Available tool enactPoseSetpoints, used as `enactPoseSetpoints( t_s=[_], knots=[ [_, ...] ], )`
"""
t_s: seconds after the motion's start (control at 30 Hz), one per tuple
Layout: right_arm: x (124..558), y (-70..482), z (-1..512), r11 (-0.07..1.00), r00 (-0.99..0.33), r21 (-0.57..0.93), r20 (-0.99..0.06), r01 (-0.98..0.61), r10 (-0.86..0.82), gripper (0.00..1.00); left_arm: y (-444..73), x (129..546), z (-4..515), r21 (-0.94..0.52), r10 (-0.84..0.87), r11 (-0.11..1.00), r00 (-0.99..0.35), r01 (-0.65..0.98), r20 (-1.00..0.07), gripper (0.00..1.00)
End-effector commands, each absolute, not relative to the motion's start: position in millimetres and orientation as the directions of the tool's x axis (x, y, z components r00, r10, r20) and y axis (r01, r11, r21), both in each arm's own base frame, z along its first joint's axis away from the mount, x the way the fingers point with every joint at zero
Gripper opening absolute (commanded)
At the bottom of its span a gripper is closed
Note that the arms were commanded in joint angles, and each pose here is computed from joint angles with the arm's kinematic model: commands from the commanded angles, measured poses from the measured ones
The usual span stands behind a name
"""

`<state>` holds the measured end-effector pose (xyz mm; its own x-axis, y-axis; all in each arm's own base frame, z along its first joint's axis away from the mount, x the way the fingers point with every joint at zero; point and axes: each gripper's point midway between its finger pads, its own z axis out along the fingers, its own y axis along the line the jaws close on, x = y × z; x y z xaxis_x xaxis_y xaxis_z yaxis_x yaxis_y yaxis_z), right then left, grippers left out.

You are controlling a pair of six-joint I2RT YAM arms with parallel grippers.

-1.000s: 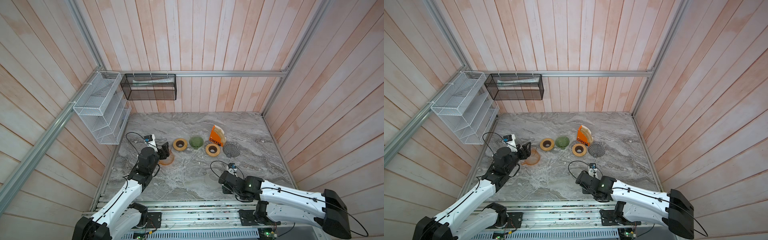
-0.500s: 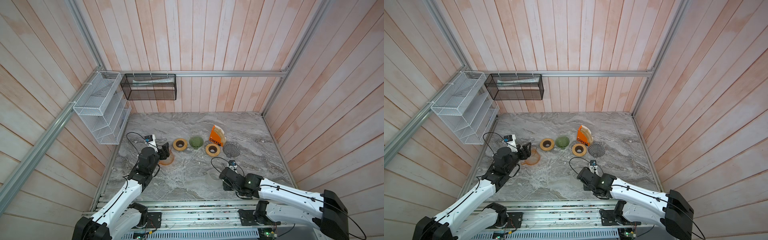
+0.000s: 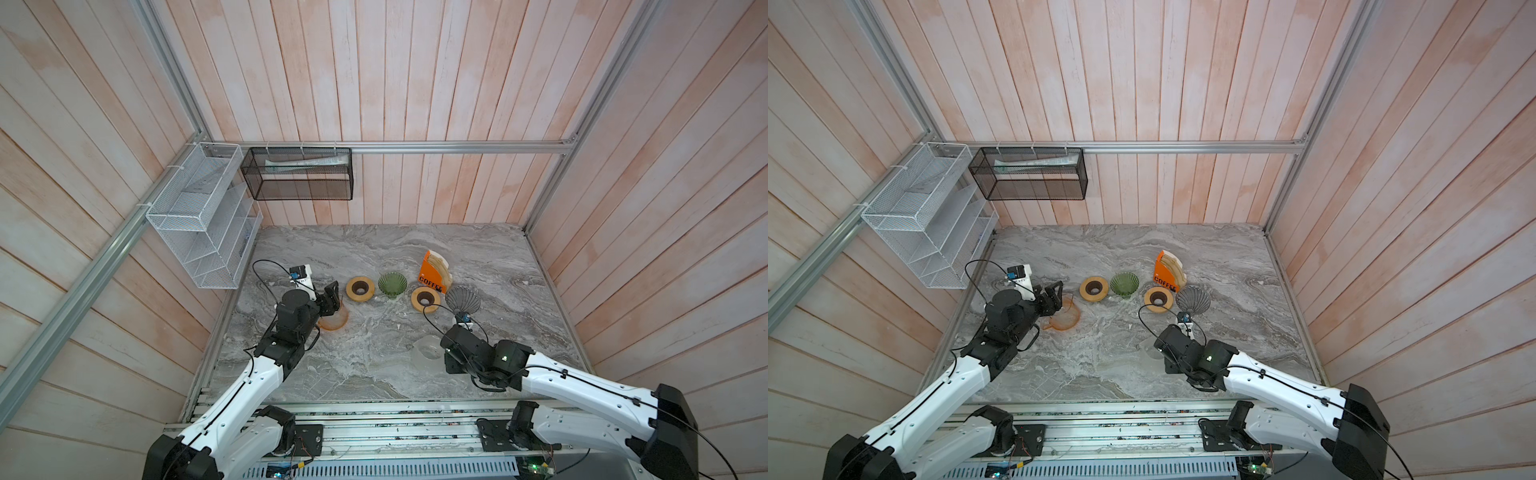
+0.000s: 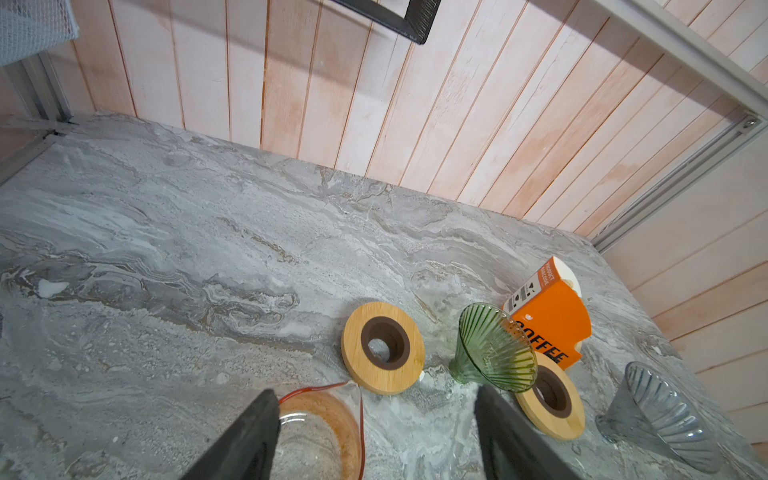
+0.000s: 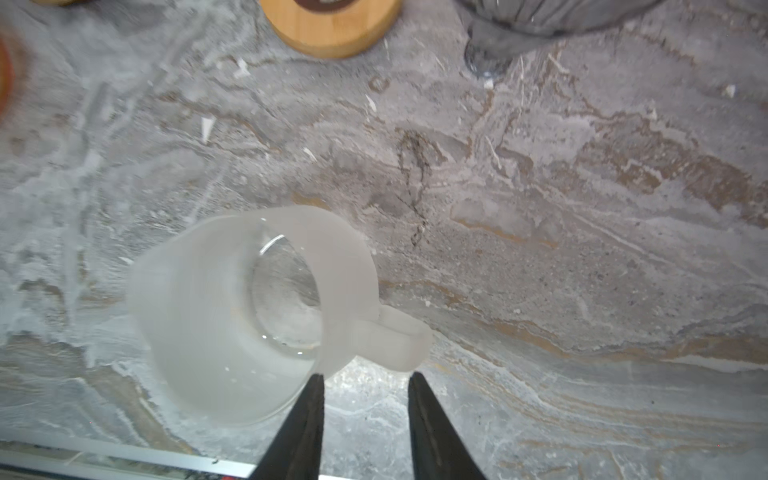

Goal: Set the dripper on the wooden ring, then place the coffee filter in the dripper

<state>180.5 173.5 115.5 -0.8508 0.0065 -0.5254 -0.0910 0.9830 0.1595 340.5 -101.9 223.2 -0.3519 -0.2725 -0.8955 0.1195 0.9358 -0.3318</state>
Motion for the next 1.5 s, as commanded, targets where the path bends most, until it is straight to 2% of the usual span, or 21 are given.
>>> enactPoseSetpoints(
  t_s=[0.0, 0.2, 0.47, 0.57, 0.8, 0.97, 1.13, 1.27, 1.47],
  knots=[
    [180.2, 168.6, 140.0, 0.981, -0.840, 0.166, -0.542, -0.097, 0.008, 0.37, -109.1, 342.6, 244.9, -0.310, -0.239, 0.937, -0.352, 0.160, -0.905, 0.76],
    [197.3, 179.4, 174.6, 0.968, -0.795, 0.209, -0.607, -0.138, 0.018, 0.38, -117.3, 357.8, 264.1, -0.256, -0.167, 0.951, -0.410, 0.173, -0.897, 0.76],
    [223.2, 177.7, 188.9, 0.959, -0.746, 0.250, -0.663, -0.136, 0.067, 0.38, -130.5, 393.8, 265.3, -0.161, -0.041, 0.968, -0.508, 0.195, -0.861, 0.77],
    [236.4, 179.5, 199.8, 0.946, -0.717, 0.284, -0.691, -0.157, 0.089, 0.38, -130.9, 421.1, 261.1, -0.149, -0.028, 0.974, -0.564, 0.170, -0.825, 0.78],
    [278.9, 184.6, 229.5, 0.919, -0.627, 0.328, -0.769, -0.218, 0.125, 0.40, -124.1, 477.2, 237.4, -0.248, -0.095, 0.961, -0.693, 0.124, -0.714, 0.80],
    [294.7, 177.9, 232.9, 0.909, -0.606, 0.340, -0.784, -0.240, 0.133, 0.40, -123.7, 500.5, 217.8, -0.199, -0.016, 0.969, -0.760, 0.149, -0.649, 0.75],
    [299.8, 176.8, 230.5, 0.876, -0.607, 0.402, -0.776, -0.267, 0.171, 0.40, -130.9, 505.8, 175.4, -0.185, 0.053, 0.967, -0.849, 0.175, -0.526, 0.72],
    [301.6, 172.0, 229.2, 0.879, -0.603, 0.394, -0.780, -0.269, 0.165, 0.40, -139.0, 499.2, 148.6, -0.162, 0.113, 0.965, -0.889, 0.204, -0.445, 0.69],
    [300.8, 169.9, 229.7, 0.867, -0.594, 0.410, -0.784, -0.282, 0.177, 0.40, -153.9, 486.1, 118.4, -0.099, 0.215, 0.958, -0.899, 0.271, -0.382, 0.69]
  ],
)
